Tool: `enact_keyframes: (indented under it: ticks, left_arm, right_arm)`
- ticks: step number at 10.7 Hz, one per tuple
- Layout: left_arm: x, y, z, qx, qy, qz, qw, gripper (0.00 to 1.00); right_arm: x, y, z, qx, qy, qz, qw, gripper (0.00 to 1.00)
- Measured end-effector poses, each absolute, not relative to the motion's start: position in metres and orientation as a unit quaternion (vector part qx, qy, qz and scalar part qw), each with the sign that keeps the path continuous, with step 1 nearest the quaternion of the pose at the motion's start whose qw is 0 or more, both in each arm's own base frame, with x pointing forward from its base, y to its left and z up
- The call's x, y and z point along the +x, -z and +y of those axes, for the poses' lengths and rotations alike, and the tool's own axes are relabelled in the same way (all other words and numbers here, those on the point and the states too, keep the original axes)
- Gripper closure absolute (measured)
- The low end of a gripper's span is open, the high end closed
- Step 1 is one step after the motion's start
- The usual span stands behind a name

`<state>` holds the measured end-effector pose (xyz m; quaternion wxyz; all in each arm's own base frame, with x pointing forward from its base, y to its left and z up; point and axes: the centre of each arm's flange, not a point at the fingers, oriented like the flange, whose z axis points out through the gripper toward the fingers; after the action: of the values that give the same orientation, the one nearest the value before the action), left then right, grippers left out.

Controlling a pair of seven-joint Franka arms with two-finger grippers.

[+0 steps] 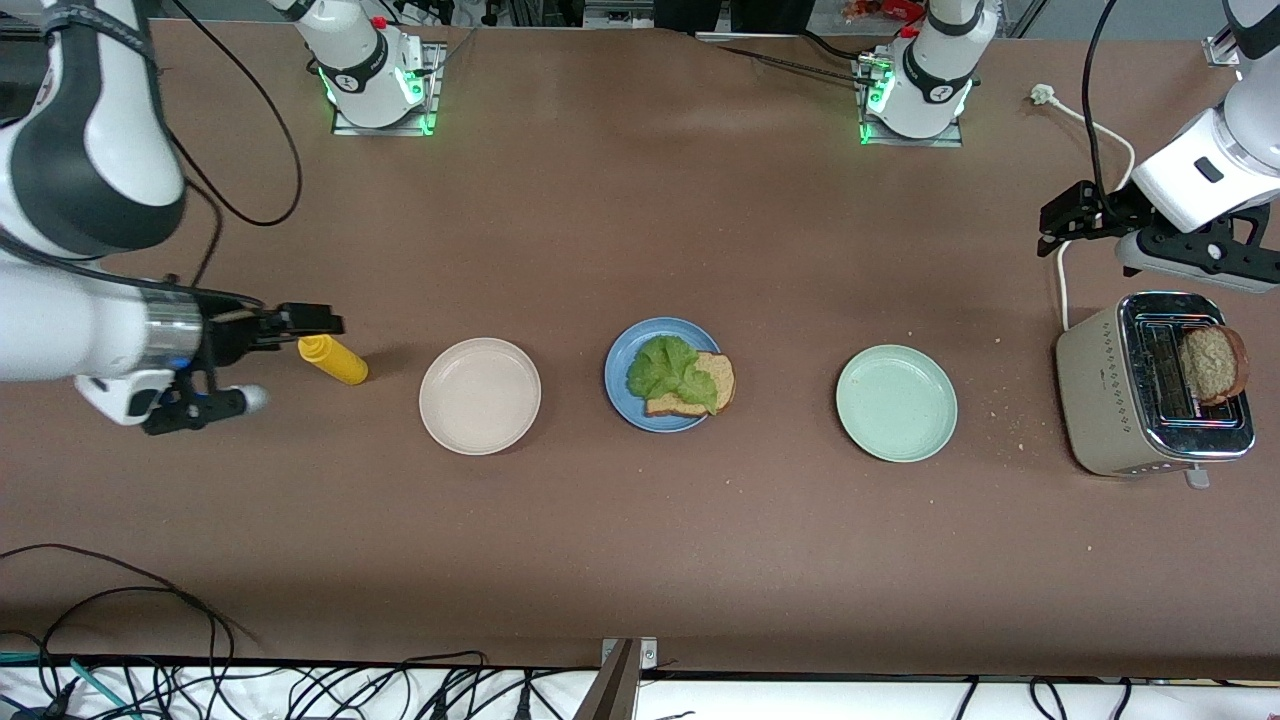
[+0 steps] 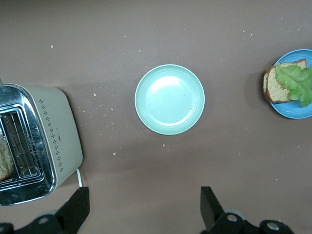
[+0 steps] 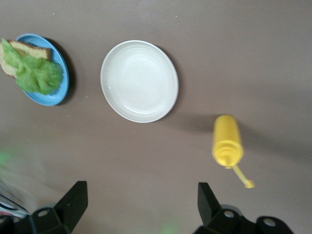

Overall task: Make sandwich in blue plate with both arms
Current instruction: 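Draw the right gripper back beside the mustard bottle, then close the right gripper around the yellow mustard bottle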

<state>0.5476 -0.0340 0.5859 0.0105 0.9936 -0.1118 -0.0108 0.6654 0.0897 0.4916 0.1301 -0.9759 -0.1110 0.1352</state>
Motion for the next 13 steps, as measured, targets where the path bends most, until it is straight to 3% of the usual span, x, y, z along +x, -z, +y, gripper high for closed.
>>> enact_keyframes:
  ticks: [6, 9, 13]
  left_arm:
    - [0.548, -0.586, -0.035, 0.994, 0.011, -0.112, 0.010, 0.00]
    - [0.548, -0.585, -0.035, 0.994, 0.011, -0.112, 0.011, 0.00]
    - [0.548, -0.585, -0.034, 0.994, 0.012, -0.112, 0.011, 0.00]
  right_arm:
    - [0.659, -0.444, -0.056, -0.908, -0.061, -0.307, 0.279, 0.00]
    - [0.643, -0.384, -0.108, -0.842, 0.009, -0.406, 0.355, 0.00]
    - [0.632, -0.319, -0.163, -0.758, 0.119, -0.498, 0.404, 0.00]
